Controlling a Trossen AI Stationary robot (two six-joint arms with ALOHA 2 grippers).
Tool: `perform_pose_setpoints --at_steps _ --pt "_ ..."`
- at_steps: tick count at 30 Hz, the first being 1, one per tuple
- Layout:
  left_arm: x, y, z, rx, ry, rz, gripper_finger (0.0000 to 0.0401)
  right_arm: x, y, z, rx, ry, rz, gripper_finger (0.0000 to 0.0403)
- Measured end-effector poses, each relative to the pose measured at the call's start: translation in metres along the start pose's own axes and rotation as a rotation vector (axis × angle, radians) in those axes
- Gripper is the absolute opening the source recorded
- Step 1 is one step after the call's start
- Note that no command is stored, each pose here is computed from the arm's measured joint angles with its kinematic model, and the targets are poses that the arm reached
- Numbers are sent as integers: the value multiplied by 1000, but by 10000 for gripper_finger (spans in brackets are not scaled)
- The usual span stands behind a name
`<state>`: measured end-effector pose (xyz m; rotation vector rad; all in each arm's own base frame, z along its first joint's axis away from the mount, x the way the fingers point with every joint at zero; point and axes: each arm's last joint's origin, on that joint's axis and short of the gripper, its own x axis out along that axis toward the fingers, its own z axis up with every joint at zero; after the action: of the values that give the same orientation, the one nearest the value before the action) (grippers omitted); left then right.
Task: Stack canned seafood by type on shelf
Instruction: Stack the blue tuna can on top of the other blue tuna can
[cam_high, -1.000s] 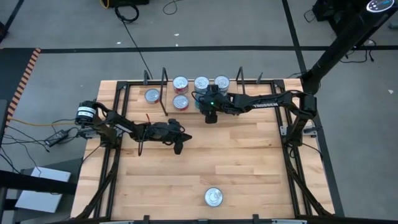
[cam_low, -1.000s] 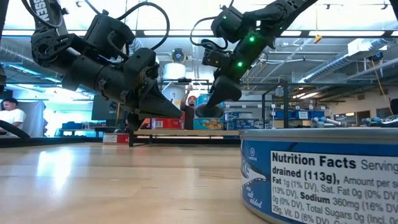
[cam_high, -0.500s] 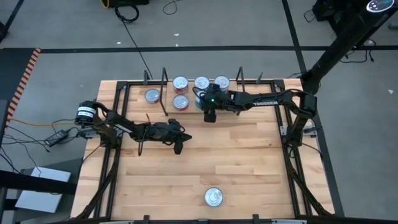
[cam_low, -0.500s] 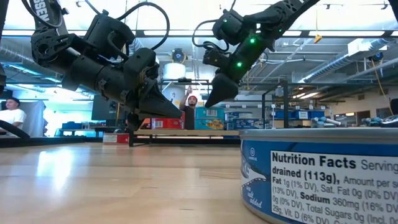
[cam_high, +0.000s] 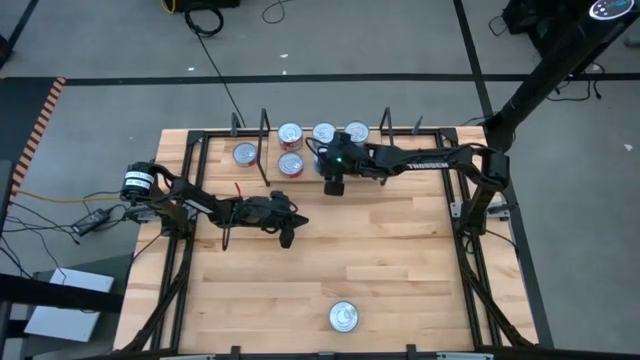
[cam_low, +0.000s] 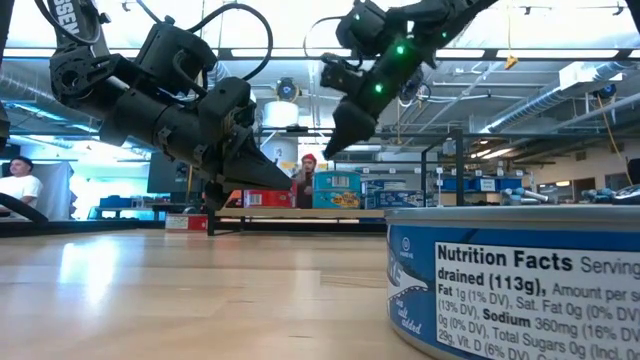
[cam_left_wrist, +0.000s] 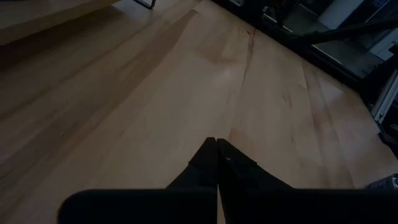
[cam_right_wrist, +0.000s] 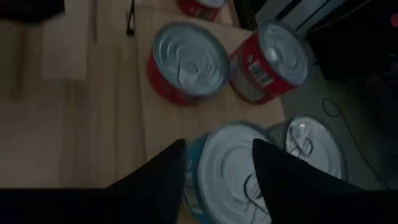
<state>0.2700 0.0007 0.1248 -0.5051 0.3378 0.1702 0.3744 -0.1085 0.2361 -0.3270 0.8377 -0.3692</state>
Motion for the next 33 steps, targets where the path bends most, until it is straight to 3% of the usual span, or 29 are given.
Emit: perform_pose_setpoints --at_steps 4,10,17,23,29,33 --pt "0 0 0 15 -5 8 3 -16 3 26 91 -52 23 131" --pt "0 0 0 25 -9 16 3 -40 27 55 124 -141 164 14" --pt "0 0 0 31 -9 17 3 -53 62 55 197 -85 361 7" --pt "0 0 0 81 5 -8 3 -73 104 59 315 -28 635 6" --pt "0 -3 -2 164 53 -110 3 -105 156 60 373 30 758 4" --pt "-1 -6 -4 236 104 -239 3 -126 188 57 470 103 819 4"
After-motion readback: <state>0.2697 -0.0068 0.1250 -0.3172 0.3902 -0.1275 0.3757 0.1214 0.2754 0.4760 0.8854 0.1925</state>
